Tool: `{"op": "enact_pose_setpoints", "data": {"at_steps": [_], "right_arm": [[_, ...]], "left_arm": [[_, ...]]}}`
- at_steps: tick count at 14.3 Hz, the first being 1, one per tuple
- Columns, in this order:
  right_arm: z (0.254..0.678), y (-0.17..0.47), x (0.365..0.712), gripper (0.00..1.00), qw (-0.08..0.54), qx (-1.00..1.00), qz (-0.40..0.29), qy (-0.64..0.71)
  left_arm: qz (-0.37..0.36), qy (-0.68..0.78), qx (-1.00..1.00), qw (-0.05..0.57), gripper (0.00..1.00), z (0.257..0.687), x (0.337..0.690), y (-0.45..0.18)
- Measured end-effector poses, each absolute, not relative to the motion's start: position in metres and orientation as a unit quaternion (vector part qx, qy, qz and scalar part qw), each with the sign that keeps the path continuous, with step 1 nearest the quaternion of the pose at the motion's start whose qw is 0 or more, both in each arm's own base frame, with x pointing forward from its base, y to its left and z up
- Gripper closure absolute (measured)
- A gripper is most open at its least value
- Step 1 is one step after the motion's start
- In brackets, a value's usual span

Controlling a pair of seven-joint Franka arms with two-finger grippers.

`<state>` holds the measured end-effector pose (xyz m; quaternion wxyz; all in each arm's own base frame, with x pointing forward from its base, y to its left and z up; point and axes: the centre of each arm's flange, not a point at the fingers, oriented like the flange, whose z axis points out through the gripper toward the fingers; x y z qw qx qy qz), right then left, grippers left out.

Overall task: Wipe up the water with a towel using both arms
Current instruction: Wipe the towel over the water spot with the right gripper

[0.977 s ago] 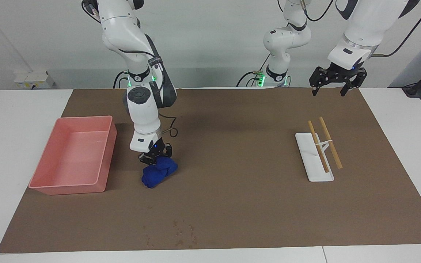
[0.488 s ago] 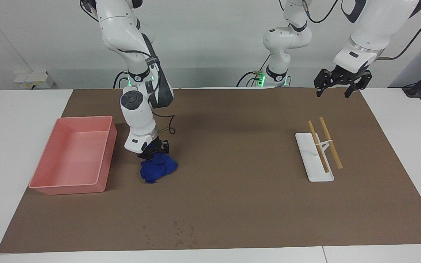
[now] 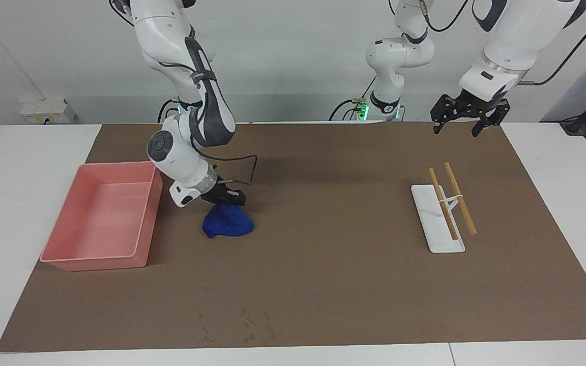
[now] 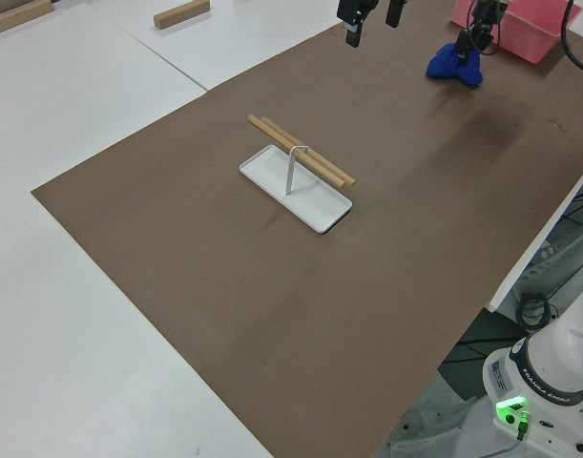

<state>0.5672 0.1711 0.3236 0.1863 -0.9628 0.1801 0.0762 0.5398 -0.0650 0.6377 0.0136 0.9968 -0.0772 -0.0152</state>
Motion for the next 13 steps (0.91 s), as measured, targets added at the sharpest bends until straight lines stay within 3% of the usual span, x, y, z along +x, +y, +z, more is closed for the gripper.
{"op": "enact_pose_setpoints", "data": {"at_steps": [6,10,13], "right_arm": [[0.364,0.211,0.582,0.88,0.229,-0.920,0.086,0.305],[0.337,0.184,0.583,0.88,0.212,-0.944,0.072,0.241],[0.306,0.163,0.570,0.88,0.165,-0.970,0.042,0.172]], "left_arm": [[-0.014,-0.074,0.997,0.014,0.00,0.637,0.539,-0.062],[-0.016,-0.075,0.997,0.014,0.00,0.636,0.539,-0.063],[-0.016,-0.075,0.997,0.014,0.00,0.636,0.539,-0.063]]}}
